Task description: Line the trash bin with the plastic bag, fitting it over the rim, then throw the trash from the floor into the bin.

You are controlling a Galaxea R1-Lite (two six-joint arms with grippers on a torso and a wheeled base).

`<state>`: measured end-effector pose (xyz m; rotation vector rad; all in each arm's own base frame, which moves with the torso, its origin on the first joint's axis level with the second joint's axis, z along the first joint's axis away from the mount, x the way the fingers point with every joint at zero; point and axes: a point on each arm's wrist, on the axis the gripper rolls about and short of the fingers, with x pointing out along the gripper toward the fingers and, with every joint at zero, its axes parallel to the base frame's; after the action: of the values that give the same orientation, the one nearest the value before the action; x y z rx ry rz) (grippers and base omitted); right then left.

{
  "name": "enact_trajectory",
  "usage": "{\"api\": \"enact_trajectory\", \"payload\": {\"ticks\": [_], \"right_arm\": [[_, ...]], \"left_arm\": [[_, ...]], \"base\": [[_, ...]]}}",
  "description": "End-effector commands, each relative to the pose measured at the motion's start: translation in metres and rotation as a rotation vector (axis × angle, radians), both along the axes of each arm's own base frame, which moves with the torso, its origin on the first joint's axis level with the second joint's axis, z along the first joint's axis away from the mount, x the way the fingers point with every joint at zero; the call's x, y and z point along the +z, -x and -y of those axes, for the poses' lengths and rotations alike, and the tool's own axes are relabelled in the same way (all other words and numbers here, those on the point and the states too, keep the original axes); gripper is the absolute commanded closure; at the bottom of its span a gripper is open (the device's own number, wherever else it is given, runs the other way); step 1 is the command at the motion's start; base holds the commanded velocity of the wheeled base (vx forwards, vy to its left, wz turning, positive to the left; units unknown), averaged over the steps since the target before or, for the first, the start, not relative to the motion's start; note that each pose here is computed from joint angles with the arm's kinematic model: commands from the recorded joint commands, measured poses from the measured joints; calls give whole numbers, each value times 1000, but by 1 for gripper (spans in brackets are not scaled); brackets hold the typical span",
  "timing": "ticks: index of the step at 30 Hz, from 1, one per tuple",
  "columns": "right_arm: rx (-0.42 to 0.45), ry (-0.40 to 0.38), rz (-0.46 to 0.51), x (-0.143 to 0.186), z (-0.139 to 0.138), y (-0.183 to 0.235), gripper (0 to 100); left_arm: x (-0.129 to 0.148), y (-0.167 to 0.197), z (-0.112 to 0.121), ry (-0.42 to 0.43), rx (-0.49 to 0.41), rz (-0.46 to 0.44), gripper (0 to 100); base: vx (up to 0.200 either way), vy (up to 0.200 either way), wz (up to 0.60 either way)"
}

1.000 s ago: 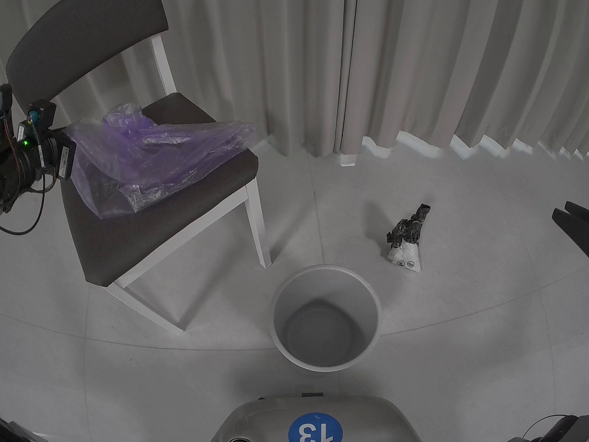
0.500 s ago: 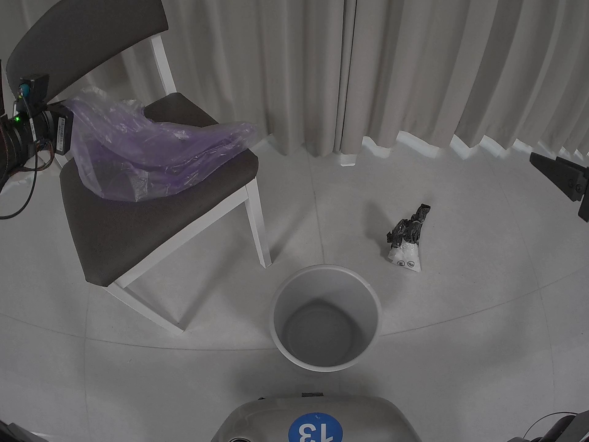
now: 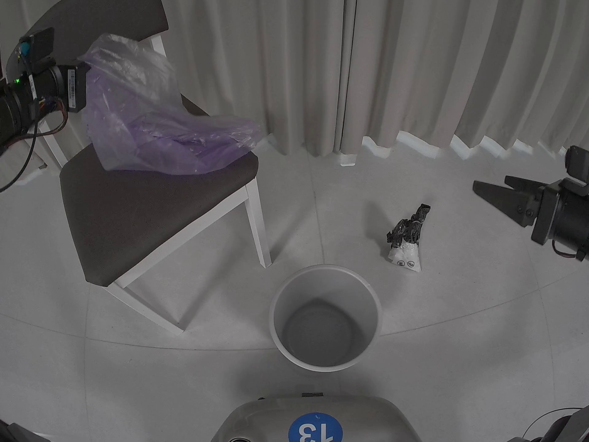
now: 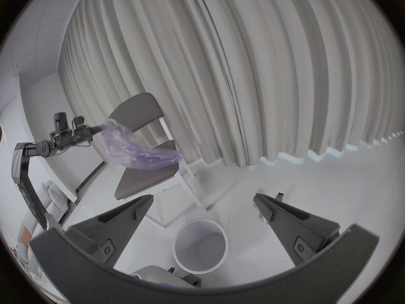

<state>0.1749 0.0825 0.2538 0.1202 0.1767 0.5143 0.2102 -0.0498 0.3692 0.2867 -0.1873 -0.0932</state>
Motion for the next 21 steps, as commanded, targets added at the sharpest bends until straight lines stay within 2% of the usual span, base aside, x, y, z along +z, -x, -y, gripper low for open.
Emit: {"api": "enact_trajectory", "payload": {"ticks": [1,6,14,21], "right_arm": [[20,32,-57,-17,-11,-5,0],[16,39,-67,-21,-11,-4,0],[5,17,-48,-15,-8,-1,0],[-15,-1,-15,-8,0,8,0]], "left_arm": [[9,7,9,15,-50,31,100],[15,13,15,25,-87,52,100],[30,34,38,52,-310,103,100],[42,57,42,38,-400,56,100]], "base": [[0,0,0],[0,0,0],[0,0,0],[0,0,0]]}}
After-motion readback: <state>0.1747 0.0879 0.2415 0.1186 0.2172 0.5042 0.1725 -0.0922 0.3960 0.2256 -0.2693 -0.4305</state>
